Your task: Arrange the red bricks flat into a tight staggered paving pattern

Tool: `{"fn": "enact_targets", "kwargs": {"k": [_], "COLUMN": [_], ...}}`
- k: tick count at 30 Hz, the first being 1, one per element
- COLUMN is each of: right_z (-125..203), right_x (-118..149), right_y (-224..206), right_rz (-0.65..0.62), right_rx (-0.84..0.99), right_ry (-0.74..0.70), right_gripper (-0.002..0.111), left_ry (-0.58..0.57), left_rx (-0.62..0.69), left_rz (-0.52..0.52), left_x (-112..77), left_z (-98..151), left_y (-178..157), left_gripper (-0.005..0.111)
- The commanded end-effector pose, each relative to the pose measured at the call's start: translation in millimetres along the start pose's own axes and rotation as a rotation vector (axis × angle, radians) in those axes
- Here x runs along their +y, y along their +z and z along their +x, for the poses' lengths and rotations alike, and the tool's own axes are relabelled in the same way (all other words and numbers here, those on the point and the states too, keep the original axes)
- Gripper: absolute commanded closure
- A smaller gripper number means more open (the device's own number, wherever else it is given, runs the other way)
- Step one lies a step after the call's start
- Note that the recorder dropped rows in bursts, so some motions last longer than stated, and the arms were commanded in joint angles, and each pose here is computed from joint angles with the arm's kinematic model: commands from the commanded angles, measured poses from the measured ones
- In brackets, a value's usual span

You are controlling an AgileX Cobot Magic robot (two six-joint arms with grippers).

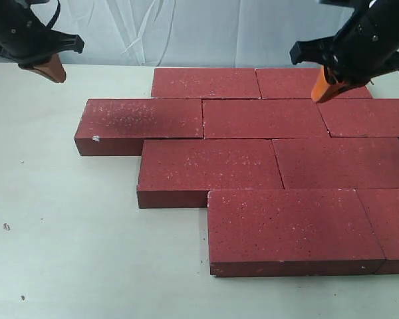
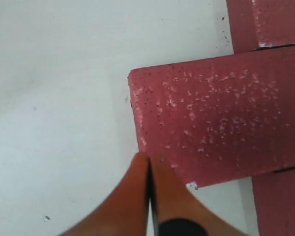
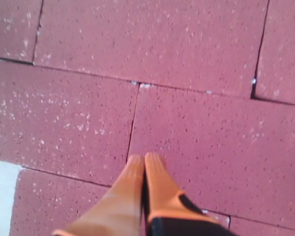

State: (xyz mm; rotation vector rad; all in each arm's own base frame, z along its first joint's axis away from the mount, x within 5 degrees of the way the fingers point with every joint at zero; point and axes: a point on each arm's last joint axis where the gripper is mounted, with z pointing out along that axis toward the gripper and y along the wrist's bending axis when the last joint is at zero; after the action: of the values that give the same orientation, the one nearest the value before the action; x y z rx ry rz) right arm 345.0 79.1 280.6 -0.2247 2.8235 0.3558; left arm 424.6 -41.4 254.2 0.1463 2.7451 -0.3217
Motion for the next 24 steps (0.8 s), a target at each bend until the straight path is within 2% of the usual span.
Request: {"fn": "enact_targets", "kwargs": {"k": [1,10,18,24], "right_z": [20.0,64.2,100.6,132.6], "right_x": [-6.9,-14.3,-14.6,-13.2], "right_y": [17.3,29.6,10.7,-9.6], "right_rz": [0.004,0.035,0.058,0.066], "right_rx": [0.06,0.025,-0.124,-0.27], "right_ry": [0.024,0.045,0.035,0.025], "right_gripper": [0.109,0.109,0.109,0.109], "left_ry": [0.032,0.051,0.079,0.073], "left_rx": [-0.041,-0.116,-0.164,-0.228], "left_rz": [0.056,0.056,0.043,0.016], "left_x": [-12.3,-28.1,-42.2,-40.0], "left_z": [12.1,50.2,99.3,142.4], "left_y": [-24.2,-47.6,-50.5,-55.4], "left_gripper": [0.107,0.107,0.107,0.107]}}
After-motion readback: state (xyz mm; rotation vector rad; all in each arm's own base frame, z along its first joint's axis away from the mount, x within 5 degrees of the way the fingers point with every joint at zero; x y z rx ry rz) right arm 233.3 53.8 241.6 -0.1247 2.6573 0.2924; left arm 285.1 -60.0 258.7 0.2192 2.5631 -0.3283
